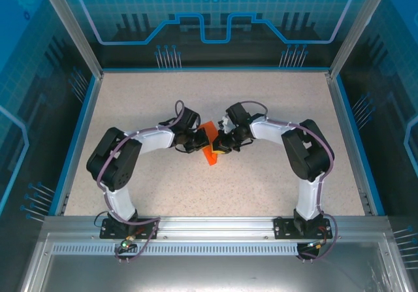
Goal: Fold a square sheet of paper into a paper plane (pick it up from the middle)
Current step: Third fold the triangle at the center of the table.
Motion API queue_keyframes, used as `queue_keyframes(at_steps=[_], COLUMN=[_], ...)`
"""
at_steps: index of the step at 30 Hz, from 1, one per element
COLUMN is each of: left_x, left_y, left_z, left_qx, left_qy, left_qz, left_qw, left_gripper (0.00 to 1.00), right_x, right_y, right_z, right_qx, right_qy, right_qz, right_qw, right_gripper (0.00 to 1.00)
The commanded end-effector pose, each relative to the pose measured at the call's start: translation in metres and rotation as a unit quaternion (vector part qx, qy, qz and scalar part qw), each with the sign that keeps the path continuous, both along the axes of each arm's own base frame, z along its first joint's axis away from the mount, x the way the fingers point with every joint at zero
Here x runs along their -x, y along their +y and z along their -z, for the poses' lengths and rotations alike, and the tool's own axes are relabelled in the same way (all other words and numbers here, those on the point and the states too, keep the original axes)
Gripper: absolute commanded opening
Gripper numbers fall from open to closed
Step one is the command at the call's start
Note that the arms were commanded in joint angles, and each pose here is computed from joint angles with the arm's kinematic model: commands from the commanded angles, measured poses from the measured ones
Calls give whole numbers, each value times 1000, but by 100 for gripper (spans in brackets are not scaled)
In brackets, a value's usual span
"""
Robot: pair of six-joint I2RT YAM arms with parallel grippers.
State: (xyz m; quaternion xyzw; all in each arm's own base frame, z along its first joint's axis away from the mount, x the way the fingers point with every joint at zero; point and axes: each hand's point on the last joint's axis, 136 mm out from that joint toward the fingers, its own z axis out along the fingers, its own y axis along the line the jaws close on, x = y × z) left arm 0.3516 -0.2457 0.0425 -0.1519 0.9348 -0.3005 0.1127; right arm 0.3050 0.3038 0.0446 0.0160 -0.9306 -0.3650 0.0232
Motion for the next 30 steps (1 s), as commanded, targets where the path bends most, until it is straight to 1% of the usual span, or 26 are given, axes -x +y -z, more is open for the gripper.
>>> queue_keyframes(at_steps=[1, 10, 21, 30], left_x=[-16, -22, -15, -12], left_y=[15, 24, 27, 27], left_z=[-13, 17, 37, 39], left_qx=[-24, -68, -84, -84], left_qy=[-27, 10, 43, 46], left_qz=[-22, -29, -24, -19], left_qw=[999, 997, 995, 995], left_gripper=[3, 0, 0, 0], right_x=[-3, -10, -18, -21], right_y=[8, 12, 16, 17], right_z=[5, 9, 12, 18], right_qx=[-3, -10, -20, -16], right_qy=[1, 1, -1, 1], right_qz=[2, 16, 36, 38], right_qw=[1000, 1000, 999, 999], right_gripper=[6, 5, 6, 6])
